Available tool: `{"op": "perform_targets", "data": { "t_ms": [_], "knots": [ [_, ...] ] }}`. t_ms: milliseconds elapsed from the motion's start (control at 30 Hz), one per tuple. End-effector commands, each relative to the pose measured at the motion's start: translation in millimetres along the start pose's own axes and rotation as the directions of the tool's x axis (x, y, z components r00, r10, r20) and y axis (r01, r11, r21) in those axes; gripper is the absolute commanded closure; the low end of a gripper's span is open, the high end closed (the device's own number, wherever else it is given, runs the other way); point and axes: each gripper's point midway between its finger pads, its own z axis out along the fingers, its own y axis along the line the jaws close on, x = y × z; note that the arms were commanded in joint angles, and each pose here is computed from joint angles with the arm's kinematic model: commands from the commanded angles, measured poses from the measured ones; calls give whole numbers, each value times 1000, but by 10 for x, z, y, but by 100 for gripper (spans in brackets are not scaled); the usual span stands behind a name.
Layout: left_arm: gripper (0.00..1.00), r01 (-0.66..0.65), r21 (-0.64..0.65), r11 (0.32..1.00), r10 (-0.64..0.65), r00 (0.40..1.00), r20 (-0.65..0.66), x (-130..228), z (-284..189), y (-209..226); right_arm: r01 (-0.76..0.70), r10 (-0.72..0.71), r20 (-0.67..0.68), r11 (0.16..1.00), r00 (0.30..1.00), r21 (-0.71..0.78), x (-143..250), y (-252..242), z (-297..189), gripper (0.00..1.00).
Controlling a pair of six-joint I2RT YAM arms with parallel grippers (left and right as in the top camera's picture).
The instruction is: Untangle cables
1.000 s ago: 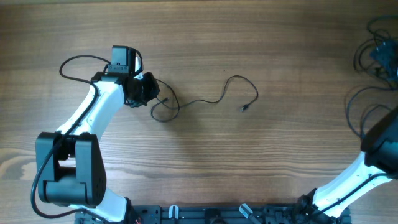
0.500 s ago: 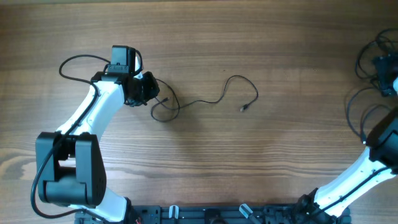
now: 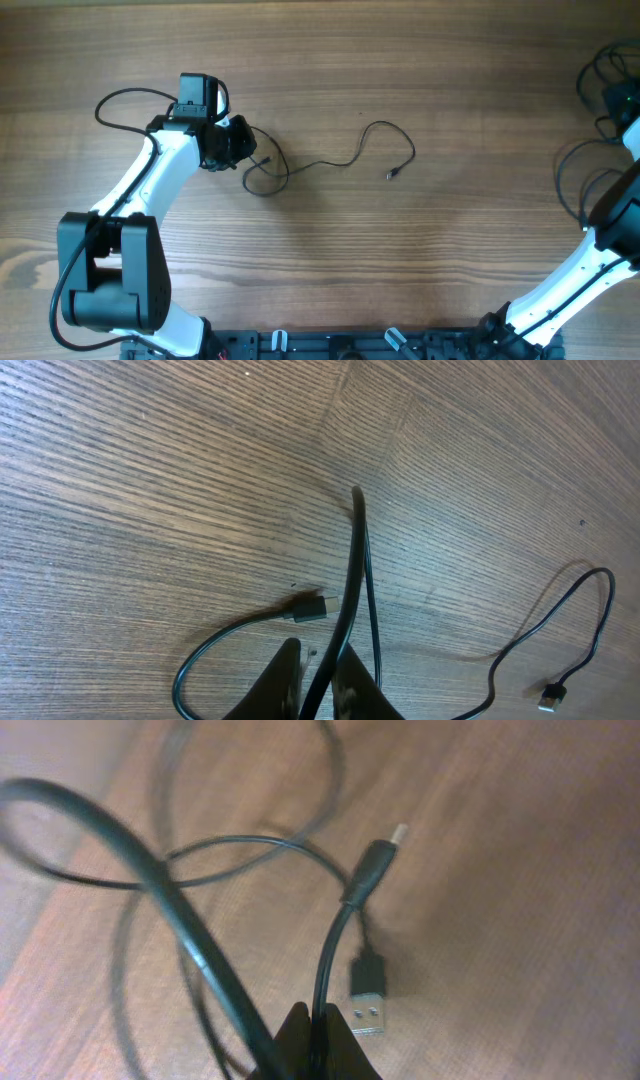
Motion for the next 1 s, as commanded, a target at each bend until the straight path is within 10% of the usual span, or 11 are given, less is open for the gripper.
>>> {"op": "perform_targets", "data": {
  "t_ms": [0,100,167,467,700,967],
  "knots": [
    [88,-1,4,1000,1,1000,29,-44,-69,-38,146,-142,52,987,988,-66,-182,212,-7,84],
    [89,-2,5,1000,2,1000,32,-50,-70,-42,140,-141,52,990,989,15,-169,52,20,45],
    [90,-3,7,1000,3,999,34,-57,-70,-47,137,-138,16,989,990,55,-67,-59,58,1],
    [94,-2,7,1000,2,999,33,-55,-70,-46,249,-264,-110,959,958,-134,-55,624,-583,0],
    [96,1,8,1000,-1,1000,17,-19,-69,-43,154,-187,105,952,977,265,-734,404,-1782,0],
    [96,-87,475,876,133,989,-62,119,-283,-932,205,-407,-409,867,817,-454,801,1443,-2423,0]
  ]
}}
